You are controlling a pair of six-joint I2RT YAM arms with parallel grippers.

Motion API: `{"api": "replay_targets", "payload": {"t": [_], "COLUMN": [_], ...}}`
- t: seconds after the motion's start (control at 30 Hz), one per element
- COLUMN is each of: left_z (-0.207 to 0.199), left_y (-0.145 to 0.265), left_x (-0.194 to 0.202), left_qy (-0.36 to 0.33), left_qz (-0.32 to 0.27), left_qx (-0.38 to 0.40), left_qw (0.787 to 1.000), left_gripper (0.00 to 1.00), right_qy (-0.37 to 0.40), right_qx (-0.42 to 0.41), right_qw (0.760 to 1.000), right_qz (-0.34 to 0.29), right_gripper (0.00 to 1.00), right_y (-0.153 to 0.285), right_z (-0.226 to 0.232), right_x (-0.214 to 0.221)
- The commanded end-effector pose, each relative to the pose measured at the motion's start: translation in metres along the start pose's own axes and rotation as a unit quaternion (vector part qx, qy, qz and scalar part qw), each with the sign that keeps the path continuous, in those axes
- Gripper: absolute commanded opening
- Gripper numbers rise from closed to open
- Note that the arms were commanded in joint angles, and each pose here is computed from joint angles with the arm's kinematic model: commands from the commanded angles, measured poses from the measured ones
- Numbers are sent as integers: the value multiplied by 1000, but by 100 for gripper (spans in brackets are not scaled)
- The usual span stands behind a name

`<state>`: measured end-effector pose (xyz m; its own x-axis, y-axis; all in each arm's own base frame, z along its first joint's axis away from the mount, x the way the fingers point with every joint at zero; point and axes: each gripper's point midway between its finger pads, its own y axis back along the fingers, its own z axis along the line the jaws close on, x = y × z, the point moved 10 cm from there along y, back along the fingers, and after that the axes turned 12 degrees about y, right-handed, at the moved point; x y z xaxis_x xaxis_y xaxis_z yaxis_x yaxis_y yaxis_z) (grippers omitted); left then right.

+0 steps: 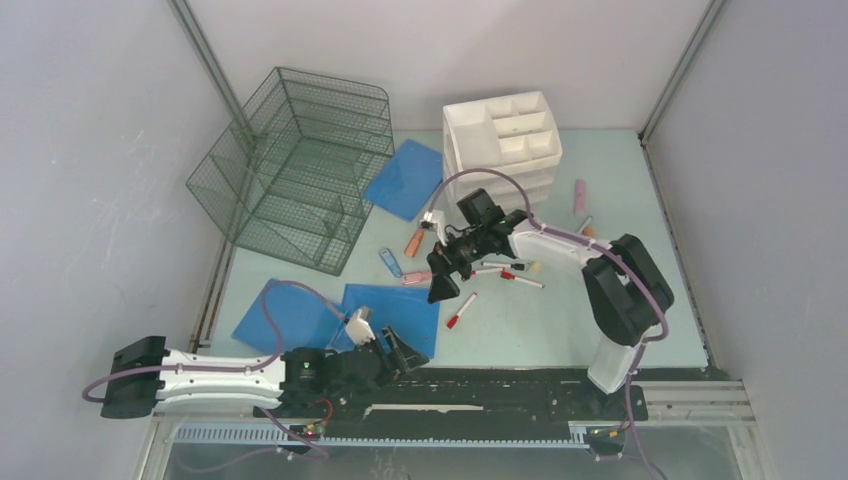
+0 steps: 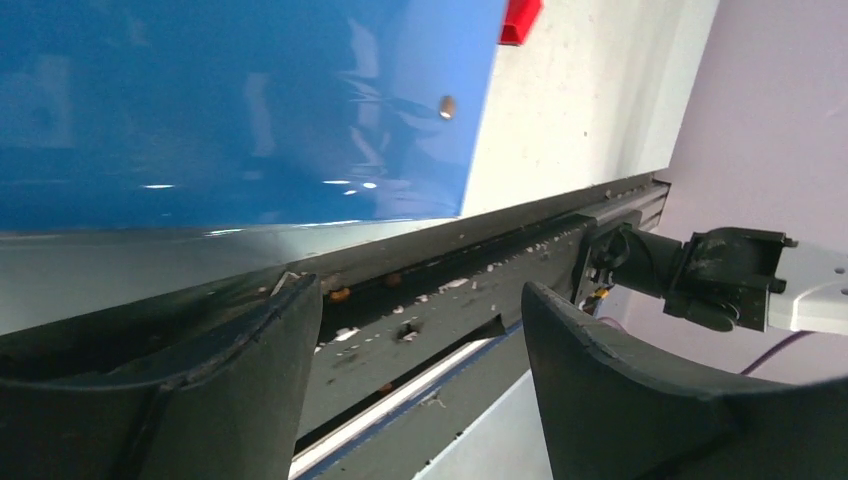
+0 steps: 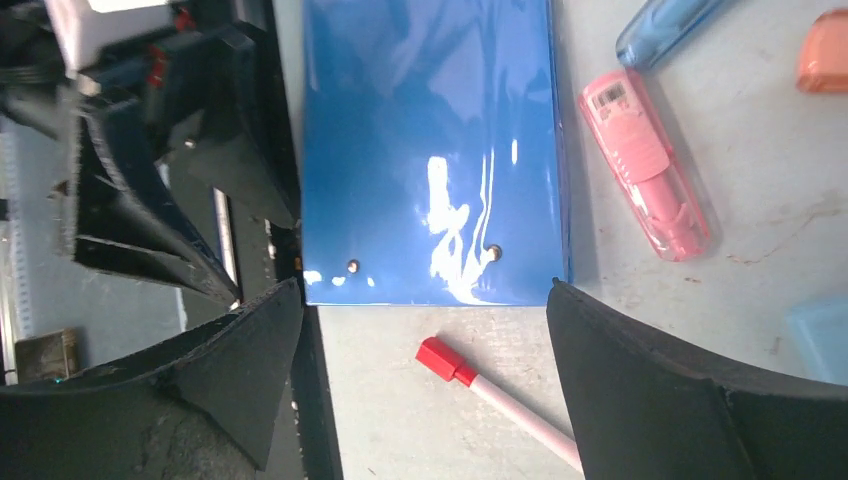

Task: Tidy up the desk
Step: Pick up the folder from the corner of the board.

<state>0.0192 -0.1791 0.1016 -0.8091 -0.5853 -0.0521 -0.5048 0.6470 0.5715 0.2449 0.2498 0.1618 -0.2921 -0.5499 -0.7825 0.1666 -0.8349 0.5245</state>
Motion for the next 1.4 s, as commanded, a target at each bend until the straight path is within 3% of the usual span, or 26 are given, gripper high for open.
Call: {"api": "replay_targets", "payload": {"t": [0.0, 0.53, 0.97, 1.23, 1.37], "left_z": [4, 6, 7, 19, 15], "left_y": [-2, -5, -12, -17, -16], "left_x": [-3, -9, -11, -11, -12], "left_qy": [39, 69, 113, 135, 139], "left_qz": [-13, -38, -49, -48, -52], "left_qx": [7, 52, 76, 49, 60], "left_qw": [999, 996, 990, 988, 987], "left_gripper": [78, 83, 84, 84, 83], "right_qy": [-8, -23, -68, -96, -116], "right_qx": [39, 66, -24, -49, -76], "right_qw": [998, 994, 995, 993, 990], "right_qz": [55, 80, 64, 38, 30], "right_gripper": [98, 95, 92, 77, 65], "right_y": [-20, -34, -45, -31, -31], "right_z": [-4, -19, -12, -9, -4], "right_x": [-1, 7, 16, 9, 8]}}
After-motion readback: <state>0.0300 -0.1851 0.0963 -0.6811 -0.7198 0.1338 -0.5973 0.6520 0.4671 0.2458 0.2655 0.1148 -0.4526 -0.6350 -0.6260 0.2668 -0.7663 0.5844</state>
